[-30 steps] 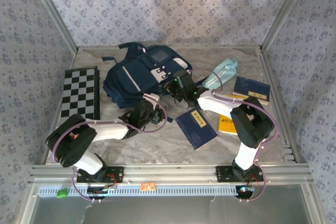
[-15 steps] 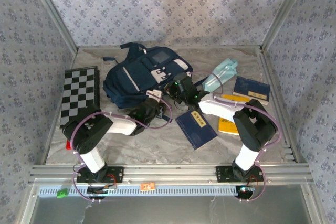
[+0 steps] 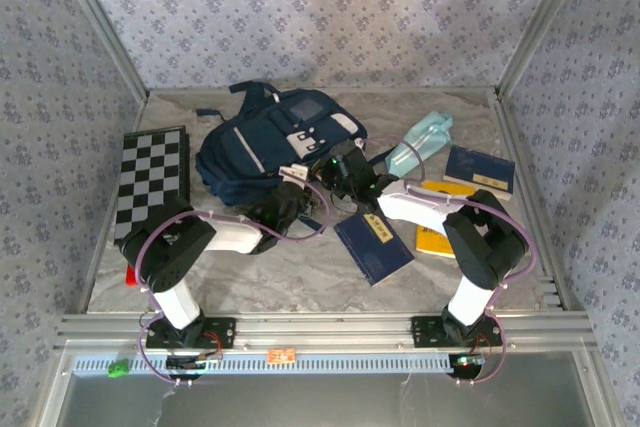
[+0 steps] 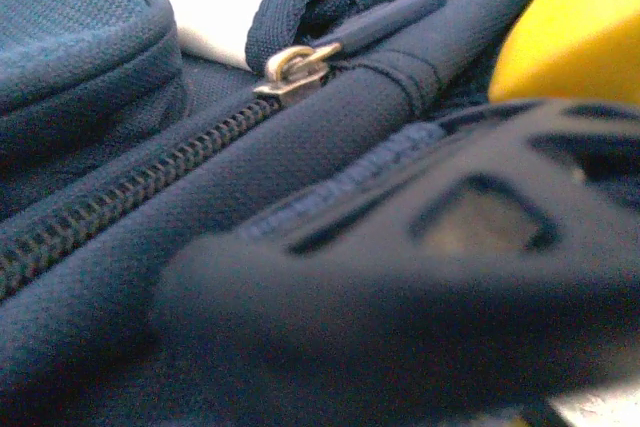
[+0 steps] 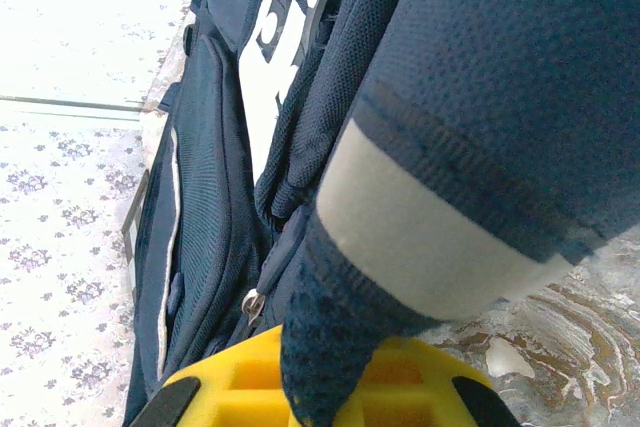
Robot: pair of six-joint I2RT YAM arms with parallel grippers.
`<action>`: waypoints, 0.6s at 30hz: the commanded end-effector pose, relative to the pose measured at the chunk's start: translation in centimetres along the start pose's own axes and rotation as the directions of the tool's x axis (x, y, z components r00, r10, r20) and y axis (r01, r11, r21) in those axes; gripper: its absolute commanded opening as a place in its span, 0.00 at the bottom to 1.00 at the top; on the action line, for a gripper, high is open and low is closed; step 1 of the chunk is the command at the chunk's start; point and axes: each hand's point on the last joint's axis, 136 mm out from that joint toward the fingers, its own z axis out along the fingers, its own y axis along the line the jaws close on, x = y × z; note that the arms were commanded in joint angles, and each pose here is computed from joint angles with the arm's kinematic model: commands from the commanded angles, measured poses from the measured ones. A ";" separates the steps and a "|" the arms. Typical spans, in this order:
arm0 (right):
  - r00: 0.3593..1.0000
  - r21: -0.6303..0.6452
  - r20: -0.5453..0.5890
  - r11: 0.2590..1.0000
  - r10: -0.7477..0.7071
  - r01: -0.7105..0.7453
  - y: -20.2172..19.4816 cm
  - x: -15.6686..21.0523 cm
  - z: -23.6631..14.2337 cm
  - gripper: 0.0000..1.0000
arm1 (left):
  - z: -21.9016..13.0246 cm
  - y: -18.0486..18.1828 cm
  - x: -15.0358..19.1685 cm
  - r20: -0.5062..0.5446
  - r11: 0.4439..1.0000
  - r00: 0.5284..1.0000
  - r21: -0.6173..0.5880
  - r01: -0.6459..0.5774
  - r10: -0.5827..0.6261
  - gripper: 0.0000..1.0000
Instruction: Pack books, pencil case, and school supplies into a backpack
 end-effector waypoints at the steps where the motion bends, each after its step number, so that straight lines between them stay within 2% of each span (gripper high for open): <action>1: 1.000 -0.075 -0.011 0.997 -0.008 0.007 2.3 0.6 -1.0 0.00 | -0.8 -0.5 -4.1 0.117 0.999 0.992 0.024 0.044 -0.046 0.10; 5: 1.000 -0.072 -0.010 0.997 -0.015 0.014 2.3 0.3 -1.1 0.00 | -1.4 -0.5 -3.9 0.112 0.998 0.992 0.042 0.046 -0.051 0.00; 12: 1.000 -0.061 0.001 0.998 -0.029 0.029 2.2 -0.5 -1.4 0.00 | -2.6 0.4 -2.2 0.067 0.993 0.992 0.058 0.099 -0.103 0.00; 18: 0.999 -0.058 0.006 0.998 -0.033 0.033 2.3 -1.3 -1.6 0.00 | -3.7 0.9 -0.9 0.015 0.993 0.995 0.077 0.092 -0.094 0.00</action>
